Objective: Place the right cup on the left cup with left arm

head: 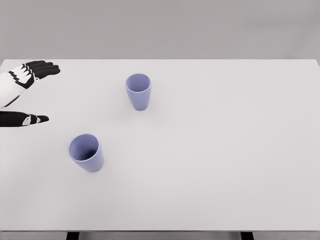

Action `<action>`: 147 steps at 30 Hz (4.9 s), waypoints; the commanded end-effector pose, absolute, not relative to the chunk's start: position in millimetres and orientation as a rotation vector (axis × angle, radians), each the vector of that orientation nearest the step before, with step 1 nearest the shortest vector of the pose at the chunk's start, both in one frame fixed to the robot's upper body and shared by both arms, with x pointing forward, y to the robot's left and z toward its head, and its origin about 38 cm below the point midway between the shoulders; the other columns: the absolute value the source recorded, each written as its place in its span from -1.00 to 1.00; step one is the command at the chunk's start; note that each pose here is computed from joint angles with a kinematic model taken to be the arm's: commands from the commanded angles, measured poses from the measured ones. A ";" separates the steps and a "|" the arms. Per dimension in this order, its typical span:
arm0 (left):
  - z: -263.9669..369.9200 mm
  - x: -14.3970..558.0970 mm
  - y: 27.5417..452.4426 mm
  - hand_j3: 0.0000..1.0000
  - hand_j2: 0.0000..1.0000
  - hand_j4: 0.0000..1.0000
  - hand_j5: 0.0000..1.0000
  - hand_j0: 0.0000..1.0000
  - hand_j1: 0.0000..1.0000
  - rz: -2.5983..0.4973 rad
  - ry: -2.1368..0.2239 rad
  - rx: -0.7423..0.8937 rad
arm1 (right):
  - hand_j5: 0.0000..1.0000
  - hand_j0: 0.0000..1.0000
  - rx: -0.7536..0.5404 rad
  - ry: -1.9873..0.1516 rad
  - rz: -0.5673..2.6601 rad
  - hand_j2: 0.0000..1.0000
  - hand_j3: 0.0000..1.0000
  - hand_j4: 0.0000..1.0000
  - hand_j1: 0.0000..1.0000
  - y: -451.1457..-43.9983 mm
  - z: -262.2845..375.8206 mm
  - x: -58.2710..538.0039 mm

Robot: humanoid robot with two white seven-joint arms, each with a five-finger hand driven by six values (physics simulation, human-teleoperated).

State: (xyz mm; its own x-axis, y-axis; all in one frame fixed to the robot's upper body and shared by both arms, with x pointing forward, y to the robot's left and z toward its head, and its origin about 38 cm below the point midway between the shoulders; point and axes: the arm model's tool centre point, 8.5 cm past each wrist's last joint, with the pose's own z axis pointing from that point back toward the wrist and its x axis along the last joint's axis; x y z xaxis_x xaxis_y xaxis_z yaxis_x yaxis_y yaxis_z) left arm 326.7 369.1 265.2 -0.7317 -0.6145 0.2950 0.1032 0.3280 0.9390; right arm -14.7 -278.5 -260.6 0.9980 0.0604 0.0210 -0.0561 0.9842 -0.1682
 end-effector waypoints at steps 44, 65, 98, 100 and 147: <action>236.4 475.3 235.9 1.00 1.00 1.00 1.00 1.00 1.00 -1.278 -1.449 -0.067 | 1.00 1.00 -0.168 -0.026 0.058 1.00 1.00 1.00 1.00 -278.6 -260.6 -14.7; 209.8 507.8 209.0 1.00 1.00 1.00 1.00 1.00 1.00 -1.215 -1.367 -0.134 | 1.00 1.00 -0.168 -0.026 0.058 1.00 1.00 1.00 1.00 -278.6 -260.6 -14.7; 180.3 518.9 195.5 1.00 1.00 1.00 1.00 1.00 1.00 -1.153 -1.307 -0.187 | 1.00 1.00 -0.168 -0.026 0.058 1.00 1.00 1.00 1.00 -278.6 -260.6 -14.7; 175.3 520.0 194.2 1.00 1.00 1.00 1.00 1.00 1.00 -1.141 -1.296 -0.195 | 1.00 1.00 -0.168 -0.026 0.058 1.00 1.00 1.00 1.00 -278.6 -260.6 -14.7; 194.4 513.2 192.9 0.45 0.45 0.45 0.45 0.45 0.45 -1.106 -1.360 -0.286 | 1.00 1.00 -0.168 -0.026 0.058 1.00 1.00 1.00 1.00 -278.6 -260.6 -14.7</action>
